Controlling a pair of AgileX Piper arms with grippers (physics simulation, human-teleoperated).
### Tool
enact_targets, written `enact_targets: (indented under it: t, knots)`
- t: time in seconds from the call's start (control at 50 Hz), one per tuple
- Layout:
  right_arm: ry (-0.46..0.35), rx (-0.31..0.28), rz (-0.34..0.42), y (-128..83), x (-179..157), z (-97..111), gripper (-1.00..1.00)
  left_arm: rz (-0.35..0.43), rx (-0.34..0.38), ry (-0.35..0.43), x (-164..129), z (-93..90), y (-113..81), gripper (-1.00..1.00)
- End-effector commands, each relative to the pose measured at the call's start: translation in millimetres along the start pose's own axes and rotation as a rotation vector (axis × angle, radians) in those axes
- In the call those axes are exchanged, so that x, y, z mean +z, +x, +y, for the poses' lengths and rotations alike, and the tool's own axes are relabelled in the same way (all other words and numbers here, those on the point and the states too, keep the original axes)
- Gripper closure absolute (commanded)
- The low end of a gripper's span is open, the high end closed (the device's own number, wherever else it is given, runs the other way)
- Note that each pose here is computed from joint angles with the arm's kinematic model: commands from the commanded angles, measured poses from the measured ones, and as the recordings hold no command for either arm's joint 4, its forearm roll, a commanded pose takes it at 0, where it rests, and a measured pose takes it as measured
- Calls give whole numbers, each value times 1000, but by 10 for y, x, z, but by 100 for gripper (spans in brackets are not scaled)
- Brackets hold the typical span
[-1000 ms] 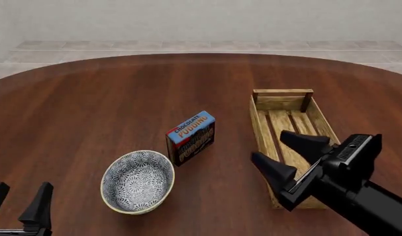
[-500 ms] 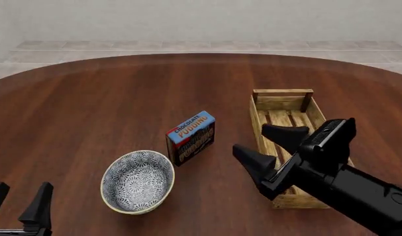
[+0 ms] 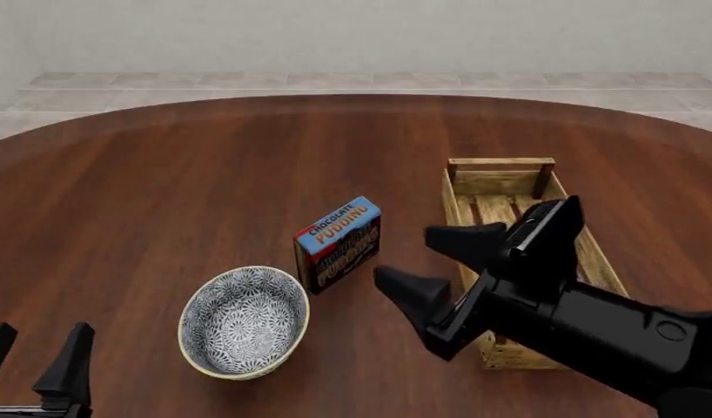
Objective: Pick up the bowl on the left and put it in the tray.
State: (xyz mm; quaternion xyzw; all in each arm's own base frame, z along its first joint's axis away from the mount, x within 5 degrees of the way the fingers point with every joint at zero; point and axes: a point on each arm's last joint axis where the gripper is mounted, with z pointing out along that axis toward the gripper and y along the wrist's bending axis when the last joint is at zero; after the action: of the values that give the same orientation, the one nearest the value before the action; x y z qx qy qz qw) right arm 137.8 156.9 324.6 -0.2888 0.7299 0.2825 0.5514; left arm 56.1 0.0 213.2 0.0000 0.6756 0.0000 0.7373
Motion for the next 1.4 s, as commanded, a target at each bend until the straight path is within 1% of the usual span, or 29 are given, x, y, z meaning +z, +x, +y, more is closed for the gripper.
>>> enact_targets:
  t: [0.02, 0.18, 0.22, 0.46, 0.5, 0.72, 0.9, 0.98, 1.2, 1.24, 1.28, 1.32, 1.4]
  knots:
    - [-41, -14, 28, -85, 14, 105, -100, 0, 0, 0, 0, 0, 0, -100]
    - [-53, -23, 26, -186, 4, 141, -100, 0, 0, 0, 0, 0, 0, -100]
    - [-51, -33, 17, -206, -5, 136, -100, 0, 0, 0, 0, 0, 0, -100]
    - [-56, -27, 23, -243, 32, 155, -100, 0, 0, 0, 0, 0, 0, -100]
    - [-60, -43, 19, -264, 31, 164, -100, 0, 0, 0, 0, 0, 0, -100]
    - [-44, -34, 10, -325, 129, 138, -100, 0, 0, 0, 0, 0, 0, -100]
    - [-15, -21, 20, -304, 299, 72, -100, 0, 0, 0, 0, 0, 0, -100]
    - [4, -24, 27, -275, 392, 21, -100, 0, 0, 0, 0, 0, 0, -100]
    - [-3, -43, 35, -232, 442, 36, -100, 0, 0, 0, 0, 0, 0, -100]
    - [1, -53, 36, -214, 464, 24, -100, 0, 0, 0, 0, 0, 0, -100]
    - [3, -82, 42, -176, 494, 15, -100, 0, 0, 0, 0, 0, 0, -100]
    - [5, -68, 50, -142, 532, 8, -100, 0, 0, 0, 0, 0, 0, -100]
    - [-5, -79, 55, -131, 547, 36, -100, 0, 0, 0, 0, 0, 0, -100]
